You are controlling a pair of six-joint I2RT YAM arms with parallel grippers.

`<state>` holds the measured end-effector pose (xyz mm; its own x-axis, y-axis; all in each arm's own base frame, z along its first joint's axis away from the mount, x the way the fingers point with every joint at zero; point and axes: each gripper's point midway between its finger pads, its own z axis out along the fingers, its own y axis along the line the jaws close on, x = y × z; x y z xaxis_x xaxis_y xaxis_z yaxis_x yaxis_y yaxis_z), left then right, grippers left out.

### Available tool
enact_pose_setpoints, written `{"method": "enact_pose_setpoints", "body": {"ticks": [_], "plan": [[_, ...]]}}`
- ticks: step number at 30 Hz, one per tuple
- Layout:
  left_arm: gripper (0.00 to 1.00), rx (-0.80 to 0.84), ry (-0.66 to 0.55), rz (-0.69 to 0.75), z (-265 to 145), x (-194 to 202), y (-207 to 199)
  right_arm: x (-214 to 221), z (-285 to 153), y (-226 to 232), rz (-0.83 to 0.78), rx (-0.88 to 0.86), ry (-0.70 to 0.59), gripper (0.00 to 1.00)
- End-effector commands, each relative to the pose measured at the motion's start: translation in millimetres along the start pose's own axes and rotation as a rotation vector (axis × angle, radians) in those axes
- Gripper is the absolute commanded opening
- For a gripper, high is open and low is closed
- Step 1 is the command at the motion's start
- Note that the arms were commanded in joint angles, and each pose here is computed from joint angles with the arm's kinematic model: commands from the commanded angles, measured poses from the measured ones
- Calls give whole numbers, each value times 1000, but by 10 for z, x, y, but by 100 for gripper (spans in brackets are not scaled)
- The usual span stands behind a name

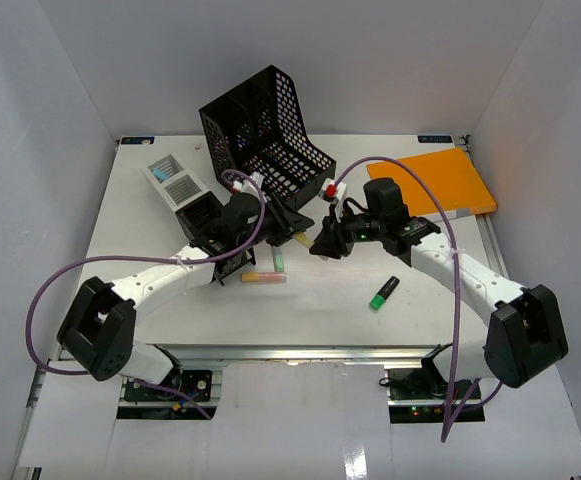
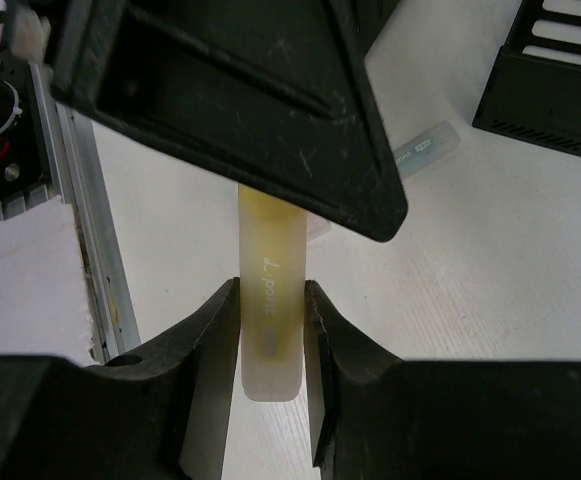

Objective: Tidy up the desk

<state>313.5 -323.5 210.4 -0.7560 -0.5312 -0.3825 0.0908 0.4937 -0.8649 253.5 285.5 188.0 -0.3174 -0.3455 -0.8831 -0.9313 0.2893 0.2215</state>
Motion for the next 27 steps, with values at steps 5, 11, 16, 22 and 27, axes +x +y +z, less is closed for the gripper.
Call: {"method": "enact_pose_setpoints", "body": {"ticks": [5, 11, 16, 22, 27], "plan": [[41, 41, -47, 32, -106, -104, -204, -348, -35, -16, -12, 12, -72, 8], [15, -1, -81, 51, -149, -171, -150, -436, 12, -36, 5, 0, -87, 25], [0, -77, -170, 118, -201, -422, -110, -454, 20, 27, -37, -59, -91, 88], [0, -237, -321, 164, -594, -1281, 256, -488, -226, 116, -148, -166, -151, 90], [0, -441, -545, 217, -1268, -2267, 675, -327, -417, 35, -179, -154, -174, 90]]}}
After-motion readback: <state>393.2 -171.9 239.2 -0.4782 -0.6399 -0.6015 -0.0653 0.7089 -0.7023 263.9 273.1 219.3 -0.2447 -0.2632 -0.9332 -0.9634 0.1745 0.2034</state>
